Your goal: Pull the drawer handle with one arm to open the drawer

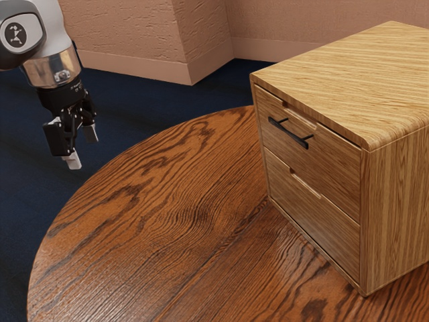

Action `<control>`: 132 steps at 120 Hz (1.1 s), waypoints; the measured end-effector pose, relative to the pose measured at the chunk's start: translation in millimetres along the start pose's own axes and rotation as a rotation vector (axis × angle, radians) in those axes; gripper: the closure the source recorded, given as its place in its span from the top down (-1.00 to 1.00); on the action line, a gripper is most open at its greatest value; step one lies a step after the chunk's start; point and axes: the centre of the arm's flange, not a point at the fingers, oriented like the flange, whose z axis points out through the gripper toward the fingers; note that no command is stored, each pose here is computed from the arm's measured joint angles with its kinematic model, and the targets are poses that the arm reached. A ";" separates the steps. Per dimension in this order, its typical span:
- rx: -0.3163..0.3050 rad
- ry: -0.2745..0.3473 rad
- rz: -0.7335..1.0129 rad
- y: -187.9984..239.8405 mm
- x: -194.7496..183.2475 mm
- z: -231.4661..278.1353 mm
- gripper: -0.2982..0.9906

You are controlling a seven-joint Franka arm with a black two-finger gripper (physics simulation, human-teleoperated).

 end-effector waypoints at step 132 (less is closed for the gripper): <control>-0.521 -0.045 0.955 -118.4 -293.3 -57.3 0.54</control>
